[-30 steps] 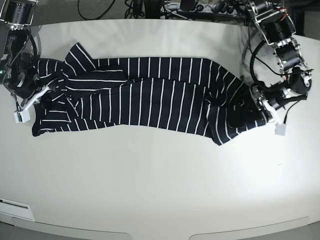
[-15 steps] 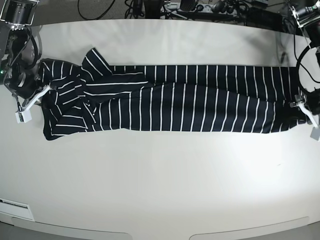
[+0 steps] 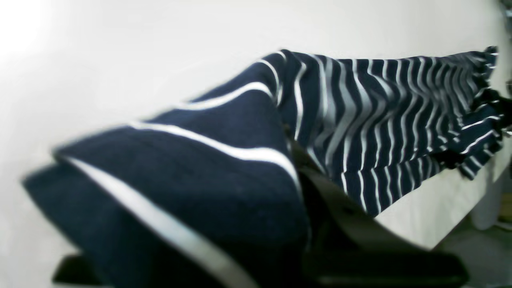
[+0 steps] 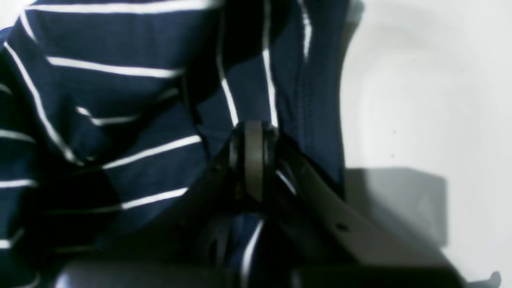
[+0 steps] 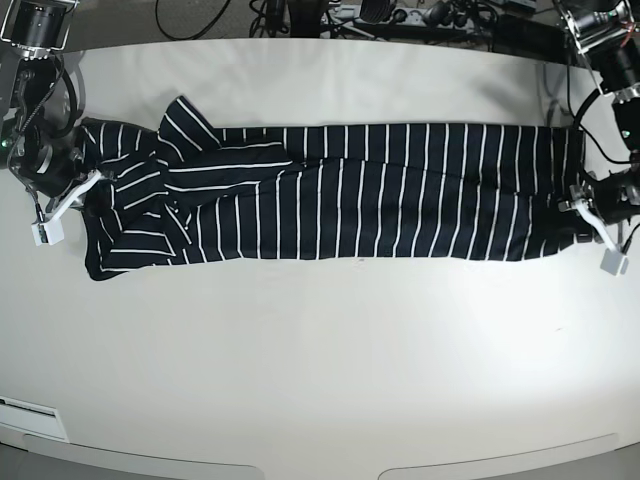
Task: Fold the T-shirt properly
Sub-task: 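Lift the shirt end with the left gripper toward the shirt middle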
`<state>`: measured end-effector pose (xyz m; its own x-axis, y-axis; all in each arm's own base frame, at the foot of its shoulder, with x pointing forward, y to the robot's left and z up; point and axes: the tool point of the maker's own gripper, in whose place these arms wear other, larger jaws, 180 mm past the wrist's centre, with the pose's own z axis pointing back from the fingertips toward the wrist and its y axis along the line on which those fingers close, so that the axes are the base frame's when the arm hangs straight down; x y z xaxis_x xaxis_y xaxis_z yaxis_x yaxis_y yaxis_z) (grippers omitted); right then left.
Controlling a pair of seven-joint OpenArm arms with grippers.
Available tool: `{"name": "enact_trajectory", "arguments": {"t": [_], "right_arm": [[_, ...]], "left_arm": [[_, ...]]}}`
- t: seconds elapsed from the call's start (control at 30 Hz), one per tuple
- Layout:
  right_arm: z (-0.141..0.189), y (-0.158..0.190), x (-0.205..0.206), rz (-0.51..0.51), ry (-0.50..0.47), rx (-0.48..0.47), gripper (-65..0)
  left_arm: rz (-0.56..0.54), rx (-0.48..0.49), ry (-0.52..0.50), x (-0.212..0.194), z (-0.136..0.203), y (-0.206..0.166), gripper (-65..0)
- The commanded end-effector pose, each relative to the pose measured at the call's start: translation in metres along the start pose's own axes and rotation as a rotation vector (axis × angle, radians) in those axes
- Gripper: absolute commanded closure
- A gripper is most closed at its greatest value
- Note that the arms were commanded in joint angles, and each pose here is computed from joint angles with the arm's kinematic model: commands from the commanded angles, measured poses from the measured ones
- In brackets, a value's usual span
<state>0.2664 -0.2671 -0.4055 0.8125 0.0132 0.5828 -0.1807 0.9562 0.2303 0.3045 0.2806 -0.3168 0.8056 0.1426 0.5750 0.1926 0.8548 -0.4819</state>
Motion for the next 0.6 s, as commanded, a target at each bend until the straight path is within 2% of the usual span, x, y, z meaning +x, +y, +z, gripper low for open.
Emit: {"name": "enact_trajectory", "arguments": {"t": [0.0,0.17,0.37,0.57], "right_arm": [[0.003,-0.011,-0.023,0.02,0.119,-0.046,0.0],[0.004,-0.011,-0.026,0.019,0.136,-0.047,0.0],[0.003,-0.011,-0.026,0.02,0.133,-0.049,0.0],[0.003,-0.011,-0.026,0.019,0.133,-0.049,0.0]], "left_arm": [[-0.014,-0.009,-0.049,0.017,0.006,-0.005,0.0],[0.014,-0.1,-0.091,0.019,-0.005,-0.024,0.0],[-0.036,-0.346,-0.26,0.053,0.007,-0.076,0.0],[-0.122,-0.387,-0.311,0.065,0.008,-0.105,0.0]]}}
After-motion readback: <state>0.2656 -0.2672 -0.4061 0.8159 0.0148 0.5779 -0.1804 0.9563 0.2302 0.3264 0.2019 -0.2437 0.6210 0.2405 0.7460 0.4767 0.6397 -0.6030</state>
